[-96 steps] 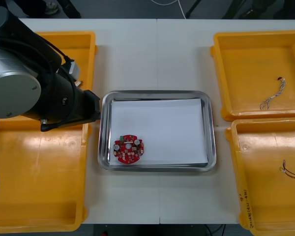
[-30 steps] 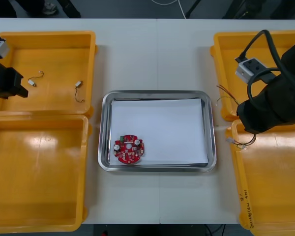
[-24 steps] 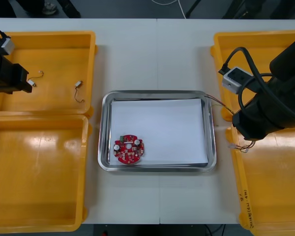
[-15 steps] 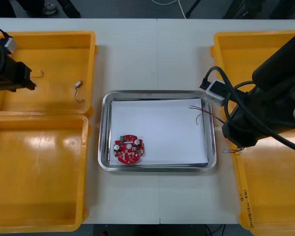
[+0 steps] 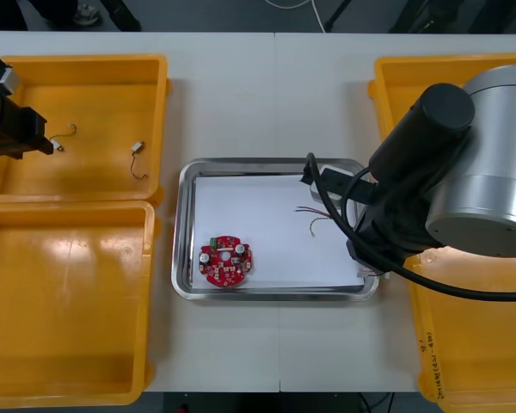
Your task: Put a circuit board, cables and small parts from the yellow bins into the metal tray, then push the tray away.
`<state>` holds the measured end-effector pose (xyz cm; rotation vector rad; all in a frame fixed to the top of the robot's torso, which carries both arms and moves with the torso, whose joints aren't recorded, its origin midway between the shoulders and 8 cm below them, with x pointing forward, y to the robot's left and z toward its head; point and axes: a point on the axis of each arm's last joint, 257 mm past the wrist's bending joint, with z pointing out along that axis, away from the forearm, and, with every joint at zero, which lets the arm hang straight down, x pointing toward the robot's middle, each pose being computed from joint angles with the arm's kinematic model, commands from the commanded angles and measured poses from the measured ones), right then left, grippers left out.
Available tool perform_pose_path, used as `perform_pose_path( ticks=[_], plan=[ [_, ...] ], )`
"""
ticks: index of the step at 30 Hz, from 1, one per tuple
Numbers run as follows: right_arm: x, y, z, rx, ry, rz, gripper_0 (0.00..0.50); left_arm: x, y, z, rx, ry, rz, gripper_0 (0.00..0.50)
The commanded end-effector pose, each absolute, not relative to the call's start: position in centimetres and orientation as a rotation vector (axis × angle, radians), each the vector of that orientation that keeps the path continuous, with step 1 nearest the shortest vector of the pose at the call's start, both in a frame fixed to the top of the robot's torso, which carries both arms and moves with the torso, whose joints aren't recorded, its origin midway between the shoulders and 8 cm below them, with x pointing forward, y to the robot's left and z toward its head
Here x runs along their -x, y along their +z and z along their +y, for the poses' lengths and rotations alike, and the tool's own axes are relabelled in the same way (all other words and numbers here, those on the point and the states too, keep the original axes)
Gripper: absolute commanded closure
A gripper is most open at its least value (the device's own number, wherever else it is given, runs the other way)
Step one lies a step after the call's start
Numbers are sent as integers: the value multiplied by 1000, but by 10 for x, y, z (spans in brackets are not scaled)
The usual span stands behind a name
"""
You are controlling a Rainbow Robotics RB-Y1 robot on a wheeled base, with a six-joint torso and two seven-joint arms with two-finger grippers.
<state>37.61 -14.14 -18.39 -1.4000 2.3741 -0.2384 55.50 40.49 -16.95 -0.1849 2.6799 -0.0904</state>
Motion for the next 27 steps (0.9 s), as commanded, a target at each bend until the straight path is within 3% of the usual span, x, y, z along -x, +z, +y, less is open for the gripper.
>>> perform_pose_path(
  ticks=[1,14,20,27],
  plan=[
    [-383,-186,-119,1467,-279,2283,500,-583,-134,410,56,-13,2606,0],
    [-392,-234,-97,1553,-316,2214,500,-613,-154,398,68,0,2585,0],
    [-389,-245,-87,1580,-313,2195,500,-621,-160,387,74,-25,2573,0],
    [-392,-257,-79,1592,-316,2189,500,-631,-165,385,50,6,2547,0]
  ],
)
